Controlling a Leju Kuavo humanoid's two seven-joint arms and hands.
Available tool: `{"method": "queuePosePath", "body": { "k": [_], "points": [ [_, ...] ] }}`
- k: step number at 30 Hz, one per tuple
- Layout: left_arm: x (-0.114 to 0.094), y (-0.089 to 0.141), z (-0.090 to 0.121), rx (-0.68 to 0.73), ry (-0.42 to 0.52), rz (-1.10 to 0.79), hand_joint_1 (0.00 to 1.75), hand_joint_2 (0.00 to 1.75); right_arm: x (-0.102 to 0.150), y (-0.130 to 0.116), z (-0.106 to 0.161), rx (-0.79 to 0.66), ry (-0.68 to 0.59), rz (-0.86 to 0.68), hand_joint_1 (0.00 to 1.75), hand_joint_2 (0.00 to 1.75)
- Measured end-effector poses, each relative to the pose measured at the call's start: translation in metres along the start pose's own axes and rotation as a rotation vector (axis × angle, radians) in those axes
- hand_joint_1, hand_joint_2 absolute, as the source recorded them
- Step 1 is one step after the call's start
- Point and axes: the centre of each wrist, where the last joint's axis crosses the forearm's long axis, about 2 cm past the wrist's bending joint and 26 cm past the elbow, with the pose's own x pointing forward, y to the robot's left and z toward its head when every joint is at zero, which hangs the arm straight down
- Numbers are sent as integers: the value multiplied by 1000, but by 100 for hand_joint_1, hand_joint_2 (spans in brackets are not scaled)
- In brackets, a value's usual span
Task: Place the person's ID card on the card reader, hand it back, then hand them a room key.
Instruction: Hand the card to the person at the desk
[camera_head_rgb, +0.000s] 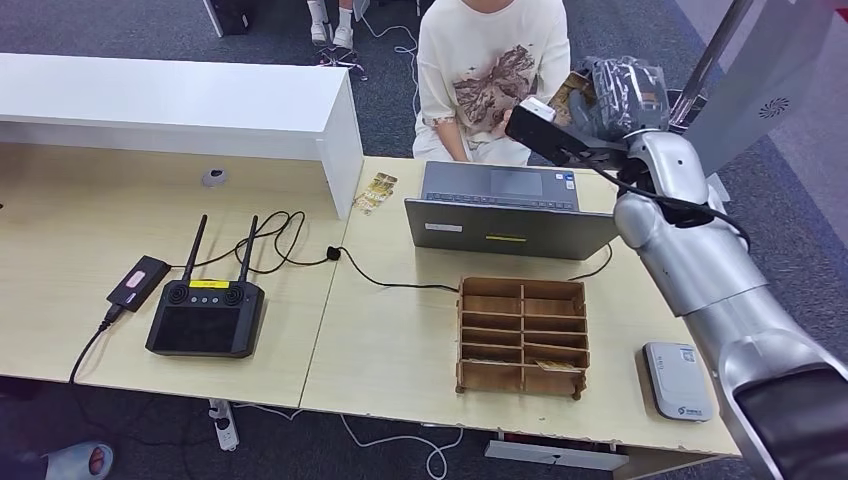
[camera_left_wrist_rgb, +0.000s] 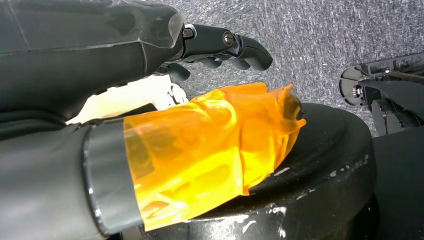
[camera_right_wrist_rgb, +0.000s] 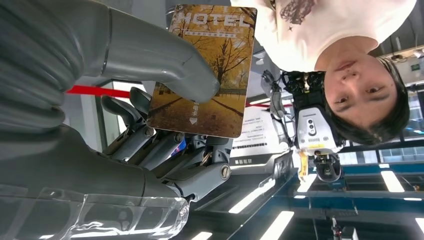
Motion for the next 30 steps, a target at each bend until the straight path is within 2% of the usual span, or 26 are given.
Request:
{"method": "queuePosePath", "body": {
  "k": [6,12,15,28,29,30],
  "points": [
    [0,0,0,0,0,-1,0,0,4,4,0,-2,-13,39,175,175],
    [0,0,0,-12,2,5,0,0,1,9,-2,-90,-59,292,175,175],
    [0,0,0,-15,2,7,0,0,-4,17,-1,-94,-92,367,175,175],
    [0,0,0,-8,1,6,0,0,-23,36,4,-65,-102,442,175,175],
    [0,0,0,-8,0,7,0,0,-23,37,4,-65,-103,445,173,175],
    [0,0,0,-7,0,8,0,0,-24,38,4,-65,-104,448,150,175]
  ]
}}
